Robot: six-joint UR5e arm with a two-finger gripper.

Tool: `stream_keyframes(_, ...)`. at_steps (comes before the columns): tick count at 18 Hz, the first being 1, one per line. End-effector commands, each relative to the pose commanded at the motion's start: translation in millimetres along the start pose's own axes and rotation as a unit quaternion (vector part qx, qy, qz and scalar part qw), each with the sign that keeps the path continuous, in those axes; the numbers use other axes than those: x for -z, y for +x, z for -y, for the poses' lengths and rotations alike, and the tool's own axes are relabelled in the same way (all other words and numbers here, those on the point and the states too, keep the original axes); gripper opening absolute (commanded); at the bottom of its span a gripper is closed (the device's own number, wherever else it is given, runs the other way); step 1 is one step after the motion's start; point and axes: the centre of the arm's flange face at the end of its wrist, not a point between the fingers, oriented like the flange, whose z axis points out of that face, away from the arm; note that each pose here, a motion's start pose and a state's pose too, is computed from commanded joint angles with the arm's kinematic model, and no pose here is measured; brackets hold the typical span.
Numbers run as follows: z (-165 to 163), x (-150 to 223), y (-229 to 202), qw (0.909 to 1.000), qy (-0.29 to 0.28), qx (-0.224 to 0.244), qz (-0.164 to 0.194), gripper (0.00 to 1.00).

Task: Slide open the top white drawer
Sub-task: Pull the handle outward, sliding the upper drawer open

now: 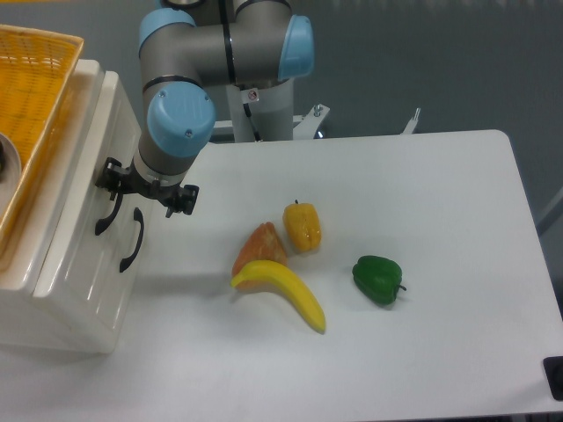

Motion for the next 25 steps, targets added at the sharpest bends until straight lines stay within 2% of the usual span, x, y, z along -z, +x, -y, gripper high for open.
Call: stream_keyframes(25,3.2,11.7,-25.0,0.9998,0.01,0.019,0.004,1.0)
